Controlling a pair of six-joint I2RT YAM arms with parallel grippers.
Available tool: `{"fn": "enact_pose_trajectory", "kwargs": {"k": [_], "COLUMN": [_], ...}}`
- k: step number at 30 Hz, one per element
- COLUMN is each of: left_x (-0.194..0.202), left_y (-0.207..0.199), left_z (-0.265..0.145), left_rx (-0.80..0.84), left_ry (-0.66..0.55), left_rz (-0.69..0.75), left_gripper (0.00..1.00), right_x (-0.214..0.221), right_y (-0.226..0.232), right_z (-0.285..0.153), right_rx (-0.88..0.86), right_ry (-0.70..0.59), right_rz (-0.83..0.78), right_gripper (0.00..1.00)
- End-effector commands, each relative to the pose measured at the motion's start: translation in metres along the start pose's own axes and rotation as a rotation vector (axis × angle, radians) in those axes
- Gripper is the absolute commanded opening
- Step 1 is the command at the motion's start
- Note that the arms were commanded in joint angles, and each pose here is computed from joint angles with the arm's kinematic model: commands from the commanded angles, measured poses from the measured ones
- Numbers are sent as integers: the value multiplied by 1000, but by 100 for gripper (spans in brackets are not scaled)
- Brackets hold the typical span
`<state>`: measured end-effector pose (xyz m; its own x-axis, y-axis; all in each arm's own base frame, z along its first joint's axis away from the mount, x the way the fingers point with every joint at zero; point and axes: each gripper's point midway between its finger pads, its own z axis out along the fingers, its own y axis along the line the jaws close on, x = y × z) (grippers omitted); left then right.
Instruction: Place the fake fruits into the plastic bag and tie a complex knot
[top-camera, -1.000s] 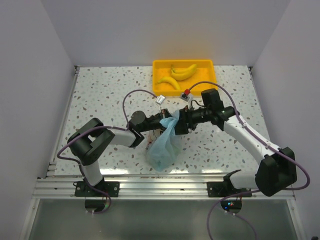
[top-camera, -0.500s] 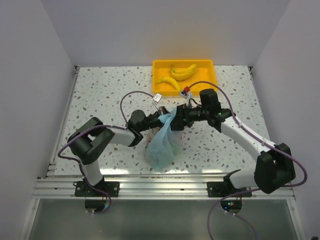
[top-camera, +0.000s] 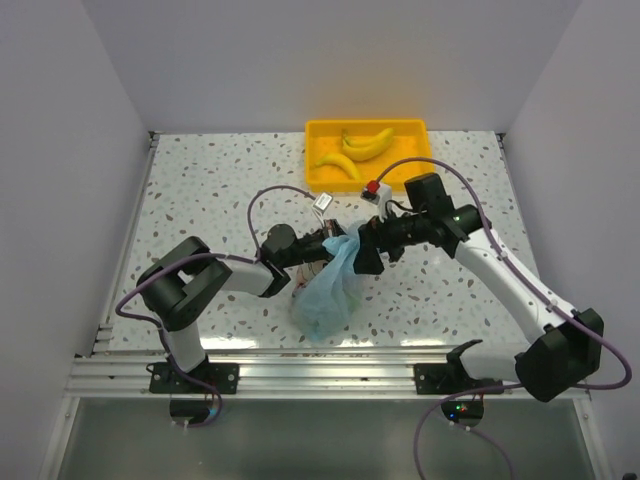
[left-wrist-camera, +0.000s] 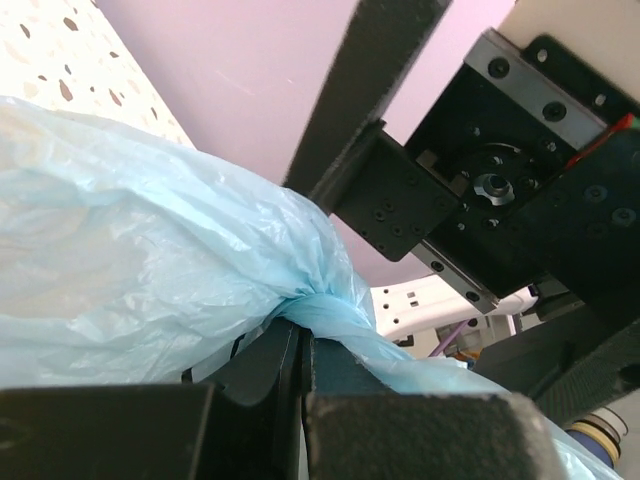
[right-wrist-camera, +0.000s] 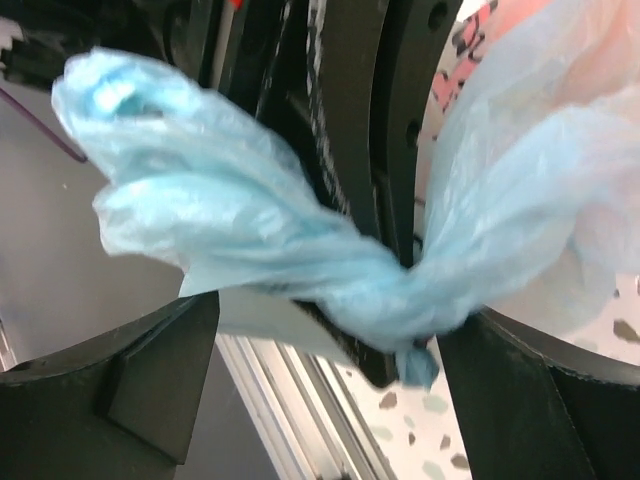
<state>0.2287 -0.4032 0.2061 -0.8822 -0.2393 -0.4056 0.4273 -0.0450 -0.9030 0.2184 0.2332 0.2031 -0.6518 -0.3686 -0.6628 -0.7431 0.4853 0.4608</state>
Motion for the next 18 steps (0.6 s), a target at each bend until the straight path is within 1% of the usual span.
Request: {"fn": "enact_pose_trajectory", "kwargs": {"k": [1,6,7,9,10,12,13,16,18], "left_x": [-5,-6,-6,-6,-6,-6,-6,-6,-7], "left_y": [-16,-19,-19,-19,-18,-19,-18,-16,-17], "left_z": [0,1,1,1,0,0,0,1,2], "left_rx": [46,54,53,51,49,47,44,41,44], "left_ry": [-14,-10,-12,-11,-13,-13,-12,-12,-15], "left_rz": [35,36,36,31,29,24,18,8,9], "left_gripper": [0,0,0,0,0,0,1,4,6], "right_x": [17,19,22,17,16,14,13,5,0], "right_y": [4,-7,-11,-14,-18,-23,-24,-20,-19], "right_z": [-27,-37,-38,-43,-48,-53,-54,-52,-48], "right_rx": [55,97,98,95,91,96,93,64,47], "right_ry": [62,73,94,88,77,60,53,23,-1], "right_rz": [-37,-69,-61,-64,-51,-46,-47,-57,-25], "right_gripper": [90,90,89,83,73,67,62,60,58]}}
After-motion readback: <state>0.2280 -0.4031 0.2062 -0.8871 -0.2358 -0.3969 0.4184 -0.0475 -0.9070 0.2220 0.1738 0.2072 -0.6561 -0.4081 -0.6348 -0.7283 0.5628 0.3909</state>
